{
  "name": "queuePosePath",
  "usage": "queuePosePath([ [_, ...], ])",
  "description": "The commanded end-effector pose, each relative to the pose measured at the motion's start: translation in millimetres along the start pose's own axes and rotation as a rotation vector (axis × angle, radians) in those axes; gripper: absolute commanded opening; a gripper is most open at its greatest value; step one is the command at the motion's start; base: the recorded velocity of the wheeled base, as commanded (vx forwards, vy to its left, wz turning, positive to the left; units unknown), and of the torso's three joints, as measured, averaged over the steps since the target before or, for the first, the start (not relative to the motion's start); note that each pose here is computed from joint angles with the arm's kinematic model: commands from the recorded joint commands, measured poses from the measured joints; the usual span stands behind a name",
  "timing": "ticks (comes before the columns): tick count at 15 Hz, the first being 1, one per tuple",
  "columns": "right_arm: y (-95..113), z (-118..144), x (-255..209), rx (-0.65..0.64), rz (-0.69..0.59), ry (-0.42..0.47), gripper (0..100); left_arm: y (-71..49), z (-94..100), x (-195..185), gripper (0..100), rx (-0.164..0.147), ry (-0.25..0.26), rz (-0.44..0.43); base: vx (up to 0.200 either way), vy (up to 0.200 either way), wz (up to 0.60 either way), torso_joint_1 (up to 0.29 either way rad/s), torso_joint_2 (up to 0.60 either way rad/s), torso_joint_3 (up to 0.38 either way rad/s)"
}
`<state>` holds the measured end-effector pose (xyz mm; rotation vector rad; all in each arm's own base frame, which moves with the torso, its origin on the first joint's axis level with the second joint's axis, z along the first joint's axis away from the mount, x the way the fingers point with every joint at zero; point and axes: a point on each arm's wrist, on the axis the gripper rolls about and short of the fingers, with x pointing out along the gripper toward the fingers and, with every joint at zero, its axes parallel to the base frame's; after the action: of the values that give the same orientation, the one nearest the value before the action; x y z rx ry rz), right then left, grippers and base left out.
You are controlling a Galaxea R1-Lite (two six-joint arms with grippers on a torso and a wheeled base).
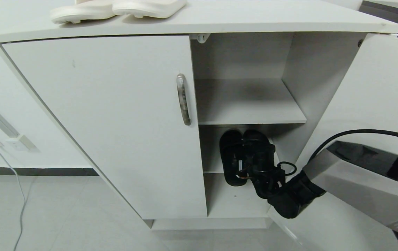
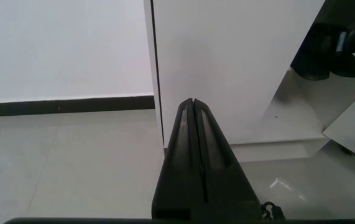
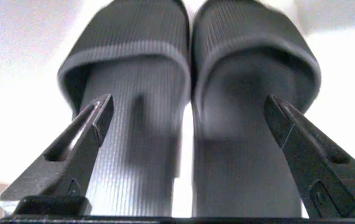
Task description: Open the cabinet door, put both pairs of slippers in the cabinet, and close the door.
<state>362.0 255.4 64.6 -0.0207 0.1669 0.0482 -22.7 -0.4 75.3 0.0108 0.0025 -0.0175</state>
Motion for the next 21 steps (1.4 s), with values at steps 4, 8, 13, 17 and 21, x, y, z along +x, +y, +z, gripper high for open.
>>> queuePosePath([
  [4,-16,3,-104,-0.021,0.092,0.002,100,0.0,0.0,0,0,0.001,0.001,0.001,0.000,0.000,0.00,0.000,0.00,0.000],
  [8,-26,-1,-124,-0.024,0.113,-0.016,100,0.0,0.0,0,0,0.001,0.001,-0.001,0.000,0.000,0.00,0.000,0.00,0.000],
  [13,-19,-7,-126,-0.039,0.133,-0.002,100,0.0,0.0,0,0,0.001,0.001,-0.001,-0.080,0.000,0.00,0.003,0.00,0.004],
  [17,-19,-8,-127,-0.041,0.137,-0.001,100,0.0,0.0,0,0,0.000,0.001,-0.001,-0.200,0.000,0.00,0.004,0.00,-0.002],
  [21,-19,-9,-127,-0.043,0.137,0.004,100,0.0,0.0,0,0,-0.002,0.001,0.001,-0.050,0.000,0.00,-0.001,0.00,0.002],
])
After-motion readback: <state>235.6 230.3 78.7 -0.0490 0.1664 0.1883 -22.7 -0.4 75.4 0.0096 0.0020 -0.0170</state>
